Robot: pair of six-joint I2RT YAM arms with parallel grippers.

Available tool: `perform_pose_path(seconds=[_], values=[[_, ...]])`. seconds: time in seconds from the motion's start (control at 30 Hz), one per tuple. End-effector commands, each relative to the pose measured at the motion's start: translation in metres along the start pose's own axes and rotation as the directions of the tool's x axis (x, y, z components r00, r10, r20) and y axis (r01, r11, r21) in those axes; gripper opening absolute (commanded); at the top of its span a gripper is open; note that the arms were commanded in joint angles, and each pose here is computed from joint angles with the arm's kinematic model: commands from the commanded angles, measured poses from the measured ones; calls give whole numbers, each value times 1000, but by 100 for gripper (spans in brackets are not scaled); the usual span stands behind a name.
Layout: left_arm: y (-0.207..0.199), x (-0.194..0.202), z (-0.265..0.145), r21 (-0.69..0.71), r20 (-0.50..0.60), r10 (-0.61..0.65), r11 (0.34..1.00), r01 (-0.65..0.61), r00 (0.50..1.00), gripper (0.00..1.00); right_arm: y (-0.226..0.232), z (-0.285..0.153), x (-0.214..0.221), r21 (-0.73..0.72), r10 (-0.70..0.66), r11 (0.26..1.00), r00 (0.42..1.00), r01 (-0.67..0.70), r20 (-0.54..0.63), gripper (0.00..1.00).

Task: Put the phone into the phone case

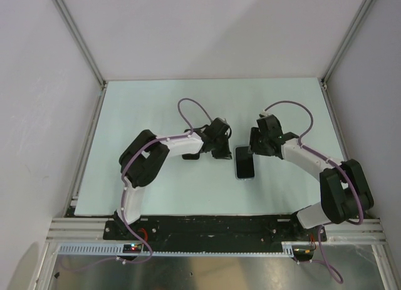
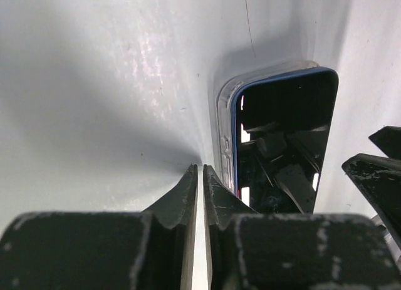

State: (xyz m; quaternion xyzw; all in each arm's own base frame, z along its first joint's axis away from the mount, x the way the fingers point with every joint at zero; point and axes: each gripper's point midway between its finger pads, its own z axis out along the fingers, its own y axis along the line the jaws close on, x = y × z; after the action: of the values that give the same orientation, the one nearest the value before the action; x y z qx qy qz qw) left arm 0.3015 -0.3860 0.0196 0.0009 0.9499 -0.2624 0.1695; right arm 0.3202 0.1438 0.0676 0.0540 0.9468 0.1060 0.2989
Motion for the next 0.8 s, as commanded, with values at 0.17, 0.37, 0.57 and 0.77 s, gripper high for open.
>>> perform_pose_path(seconds=[0.17,0.37,0.57,0.77], values=[[-21,8,-16,78,-1,8,997,-8,1000,10,-7,-2,28,-17,12,1000,998,-13,-56,48],[-24,11,-12,86,-10,6,996,-6,1000,8,-5,1,36,-18,6,1000,998,-8,-70,39],[-25,13,-7,88,-22,2,996,0,1000,7,-2,4,39,-24,5,1000,997,-7,-77,27],[-26,13,-5,90,-22,2,996,0,1000,6,3,7,40,-39,4,999,997,-7,-82,22]])
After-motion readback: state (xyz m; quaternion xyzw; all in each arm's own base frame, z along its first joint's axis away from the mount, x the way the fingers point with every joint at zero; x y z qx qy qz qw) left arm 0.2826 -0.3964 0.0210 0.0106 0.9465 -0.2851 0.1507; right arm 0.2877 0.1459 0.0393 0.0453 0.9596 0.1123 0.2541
